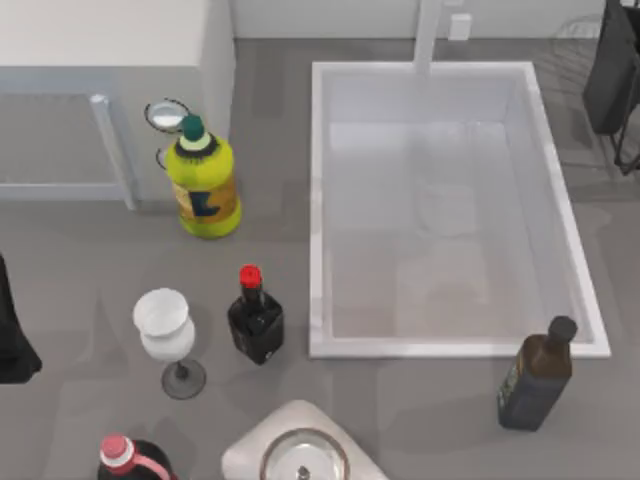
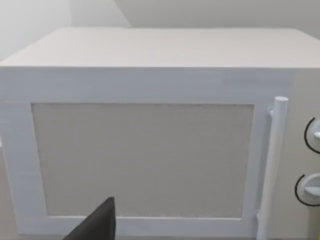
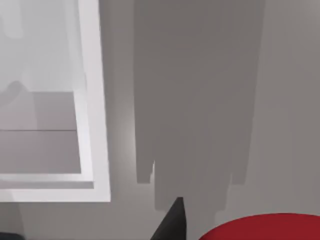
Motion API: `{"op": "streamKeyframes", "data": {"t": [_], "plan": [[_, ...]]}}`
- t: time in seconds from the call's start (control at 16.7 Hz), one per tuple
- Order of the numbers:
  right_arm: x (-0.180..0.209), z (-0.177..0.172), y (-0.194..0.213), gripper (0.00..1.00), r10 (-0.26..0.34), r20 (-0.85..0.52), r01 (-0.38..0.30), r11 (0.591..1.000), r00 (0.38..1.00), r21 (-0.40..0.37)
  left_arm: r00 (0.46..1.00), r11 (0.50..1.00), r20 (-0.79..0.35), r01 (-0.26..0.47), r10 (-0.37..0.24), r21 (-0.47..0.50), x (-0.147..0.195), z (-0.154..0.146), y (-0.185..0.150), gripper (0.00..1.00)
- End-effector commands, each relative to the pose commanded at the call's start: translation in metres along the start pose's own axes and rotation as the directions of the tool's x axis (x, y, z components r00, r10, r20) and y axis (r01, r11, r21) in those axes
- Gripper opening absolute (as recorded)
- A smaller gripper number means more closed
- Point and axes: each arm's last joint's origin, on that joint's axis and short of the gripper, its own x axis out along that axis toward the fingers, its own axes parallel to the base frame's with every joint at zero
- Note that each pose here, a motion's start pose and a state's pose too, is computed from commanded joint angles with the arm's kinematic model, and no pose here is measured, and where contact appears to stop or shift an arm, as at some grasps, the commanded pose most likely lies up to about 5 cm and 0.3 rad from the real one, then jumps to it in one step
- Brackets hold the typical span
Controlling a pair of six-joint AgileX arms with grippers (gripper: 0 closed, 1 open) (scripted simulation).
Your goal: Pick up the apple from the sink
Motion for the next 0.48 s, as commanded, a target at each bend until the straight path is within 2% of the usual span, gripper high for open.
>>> {"op": "streamKeyframes", "data": {"t": [0.24,0.48], "plan": [[0.012,0.002,0.001,0.00,-0.001,-0.006,0.001,1.000,1.000,-0.001,1.000,1.000,0.000,0.000,0.000,0.000,0.000,0.000,0.000,1.00],[0.057,0.005,0.001,0.00,-0.001,0.004,0.001,1.000,1.000,-0.001,1.000,1.000,0.000,0.000,0.000,0.000,0.000,0.000,0.000,1.00]]}}
